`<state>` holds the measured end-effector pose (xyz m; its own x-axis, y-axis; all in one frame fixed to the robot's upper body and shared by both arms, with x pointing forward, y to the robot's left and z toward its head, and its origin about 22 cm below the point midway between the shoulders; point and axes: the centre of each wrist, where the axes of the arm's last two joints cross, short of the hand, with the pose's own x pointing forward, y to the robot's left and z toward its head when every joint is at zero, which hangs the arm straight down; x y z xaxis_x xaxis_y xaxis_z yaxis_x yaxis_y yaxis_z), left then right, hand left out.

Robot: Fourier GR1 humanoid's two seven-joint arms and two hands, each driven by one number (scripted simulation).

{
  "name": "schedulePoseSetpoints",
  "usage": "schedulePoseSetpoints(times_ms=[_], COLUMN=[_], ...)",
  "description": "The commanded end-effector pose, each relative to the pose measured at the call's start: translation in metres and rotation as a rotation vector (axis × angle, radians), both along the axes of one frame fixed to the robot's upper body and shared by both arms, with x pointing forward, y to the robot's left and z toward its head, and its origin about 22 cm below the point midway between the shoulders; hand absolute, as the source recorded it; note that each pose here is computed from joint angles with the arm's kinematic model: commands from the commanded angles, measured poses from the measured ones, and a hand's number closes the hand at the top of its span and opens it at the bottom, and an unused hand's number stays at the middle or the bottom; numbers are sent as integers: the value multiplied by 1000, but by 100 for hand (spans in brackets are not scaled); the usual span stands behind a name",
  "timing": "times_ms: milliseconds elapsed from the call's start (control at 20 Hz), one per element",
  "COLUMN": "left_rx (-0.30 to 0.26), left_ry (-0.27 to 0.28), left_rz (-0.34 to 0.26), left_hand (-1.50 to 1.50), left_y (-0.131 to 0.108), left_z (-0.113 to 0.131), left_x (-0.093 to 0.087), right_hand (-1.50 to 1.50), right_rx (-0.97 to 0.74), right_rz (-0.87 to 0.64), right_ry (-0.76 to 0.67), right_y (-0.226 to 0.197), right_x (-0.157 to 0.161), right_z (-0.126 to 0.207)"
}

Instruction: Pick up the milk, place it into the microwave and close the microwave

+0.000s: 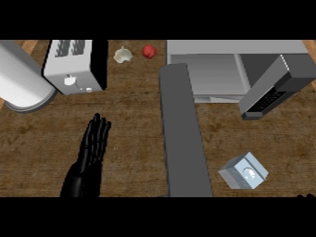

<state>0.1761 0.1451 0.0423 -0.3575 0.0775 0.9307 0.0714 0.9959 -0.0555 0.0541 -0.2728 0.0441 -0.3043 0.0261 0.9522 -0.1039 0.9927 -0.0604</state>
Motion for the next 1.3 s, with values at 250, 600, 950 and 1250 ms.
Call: schedulePoseSetpoints(times_ms=[250, 600, 950, 1250], left_rx=[9, -34, -41, -67], left_ry=[1, 10, 47, 37], left_rz=[14, -25, -41, -38], left_hand=[-150, -150, -150, -150], left_y=[-20, -27, 4, 36], left_z=[-15, -24, -23, -25], left_x=[-1, -17, -31, -30], right_hand=[-150, -150, -150, -150], right_rx=[-39, -37, -73, -137], right_rz=[-69, -101, -140, -177], right_ry=[3, 25, 19, 16], right_y=[14, 1, -9, -10], right_x=[23, 34, 65, 101], right_z=[-56, -102, -121, -134])
